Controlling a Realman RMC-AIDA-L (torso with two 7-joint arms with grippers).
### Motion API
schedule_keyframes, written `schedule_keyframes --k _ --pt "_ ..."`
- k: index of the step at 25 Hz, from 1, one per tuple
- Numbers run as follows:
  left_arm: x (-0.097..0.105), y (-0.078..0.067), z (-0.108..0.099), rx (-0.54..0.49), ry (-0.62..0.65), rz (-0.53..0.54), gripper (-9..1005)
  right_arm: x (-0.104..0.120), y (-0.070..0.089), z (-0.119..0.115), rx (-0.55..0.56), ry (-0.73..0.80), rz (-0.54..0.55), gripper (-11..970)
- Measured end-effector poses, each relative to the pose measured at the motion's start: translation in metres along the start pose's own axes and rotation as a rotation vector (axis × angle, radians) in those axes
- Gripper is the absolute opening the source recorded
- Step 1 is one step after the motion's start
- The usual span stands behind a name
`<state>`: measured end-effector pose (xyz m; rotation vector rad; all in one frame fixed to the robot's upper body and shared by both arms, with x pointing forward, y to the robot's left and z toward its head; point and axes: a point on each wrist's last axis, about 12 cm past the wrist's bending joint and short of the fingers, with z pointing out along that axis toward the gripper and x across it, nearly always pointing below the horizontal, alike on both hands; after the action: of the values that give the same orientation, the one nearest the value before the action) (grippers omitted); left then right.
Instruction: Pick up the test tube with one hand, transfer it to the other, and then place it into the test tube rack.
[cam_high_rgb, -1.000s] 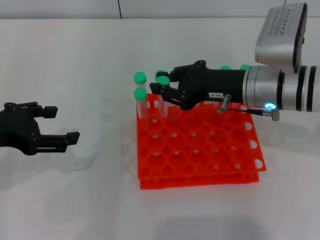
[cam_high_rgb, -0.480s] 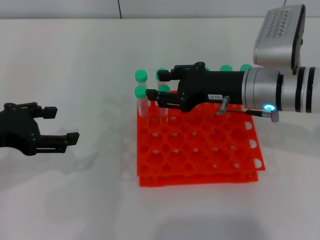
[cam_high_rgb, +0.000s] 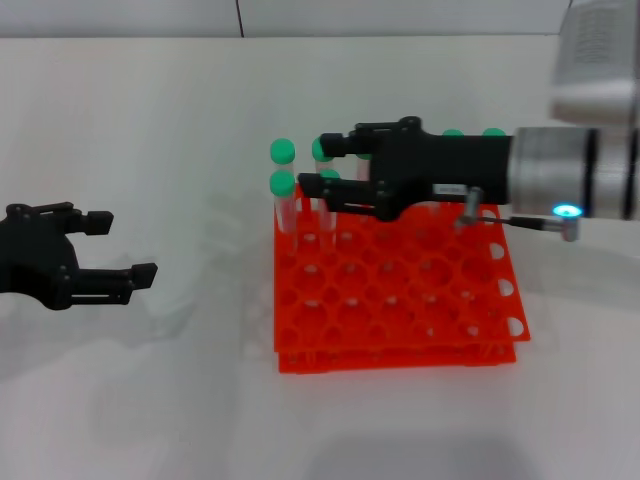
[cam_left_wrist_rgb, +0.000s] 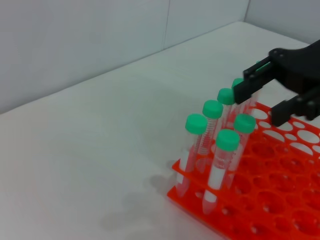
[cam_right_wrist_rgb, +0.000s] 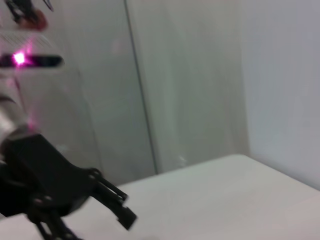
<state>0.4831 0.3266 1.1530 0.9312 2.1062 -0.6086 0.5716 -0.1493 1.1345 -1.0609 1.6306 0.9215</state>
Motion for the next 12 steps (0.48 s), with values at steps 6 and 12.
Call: schedule_keyframes --k 6,12 --pt "-0.001 0.001 -0.001 -0.005 -0.005 0.015 872 -0.005 -0.004 -0.047 -0.088 -0.073 -0.008 548" --pt "-0.002 0.003 0.001 -0.014 -0.028 0.047 872 0.006 -0.014 -0.096 -0.054 -0.064 -0.037 549"
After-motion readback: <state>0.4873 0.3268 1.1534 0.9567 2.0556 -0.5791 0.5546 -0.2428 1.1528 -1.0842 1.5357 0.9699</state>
